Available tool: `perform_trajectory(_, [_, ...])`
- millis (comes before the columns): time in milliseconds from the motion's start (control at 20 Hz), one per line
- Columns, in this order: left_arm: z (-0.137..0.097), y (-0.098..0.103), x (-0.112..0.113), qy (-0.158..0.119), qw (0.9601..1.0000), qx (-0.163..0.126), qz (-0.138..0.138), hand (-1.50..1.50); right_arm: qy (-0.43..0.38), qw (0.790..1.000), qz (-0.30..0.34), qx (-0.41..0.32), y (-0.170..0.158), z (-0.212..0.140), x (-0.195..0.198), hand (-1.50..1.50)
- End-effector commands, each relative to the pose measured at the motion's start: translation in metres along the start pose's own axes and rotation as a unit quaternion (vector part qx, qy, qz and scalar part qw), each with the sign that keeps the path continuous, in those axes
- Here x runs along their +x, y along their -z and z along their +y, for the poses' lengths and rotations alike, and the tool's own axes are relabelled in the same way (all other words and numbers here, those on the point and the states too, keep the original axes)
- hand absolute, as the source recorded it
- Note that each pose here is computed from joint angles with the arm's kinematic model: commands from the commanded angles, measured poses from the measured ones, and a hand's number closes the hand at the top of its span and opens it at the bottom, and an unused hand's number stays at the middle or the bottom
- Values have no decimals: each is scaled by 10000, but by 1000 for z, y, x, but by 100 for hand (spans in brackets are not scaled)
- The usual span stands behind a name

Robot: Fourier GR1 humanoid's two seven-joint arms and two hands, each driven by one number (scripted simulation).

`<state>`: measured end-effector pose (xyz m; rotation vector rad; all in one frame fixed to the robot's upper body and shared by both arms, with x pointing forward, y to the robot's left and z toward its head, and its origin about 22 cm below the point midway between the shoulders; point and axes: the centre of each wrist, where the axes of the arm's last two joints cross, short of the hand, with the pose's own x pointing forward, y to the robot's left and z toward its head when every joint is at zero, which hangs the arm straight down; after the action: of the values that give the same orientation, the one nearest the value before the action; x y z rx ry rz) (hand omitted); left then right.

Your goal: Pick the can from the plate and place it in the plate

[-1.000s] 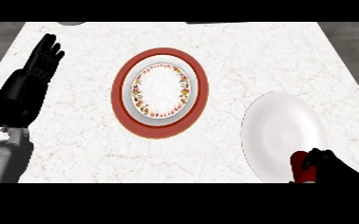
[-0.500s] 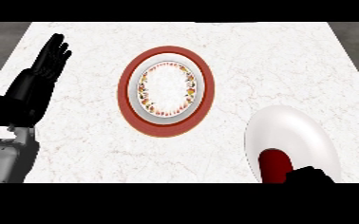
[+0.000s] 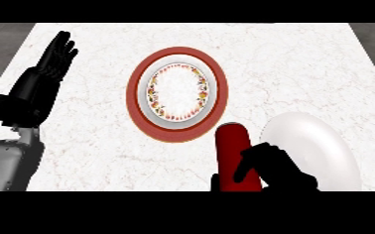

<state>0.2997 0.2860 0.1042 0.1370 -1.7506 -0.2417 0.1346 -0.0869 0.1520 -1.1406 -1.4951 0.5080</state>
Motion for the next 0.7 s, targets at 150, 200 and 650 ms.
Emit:
perform_trajectory(150, [-1,-4,-1,-41,9999,-123,-97,0,118,9987,467,152,51,29,44,150])
perform_trajectory(200, [-9,5,8,11,10000,-19,-17,0,216,9982,489,264,54,32,47,150])
perform_trajectory(650, [-13,7,5,-68,9998,-204,-53,0,450,9943,830,487,133,77,68,150])
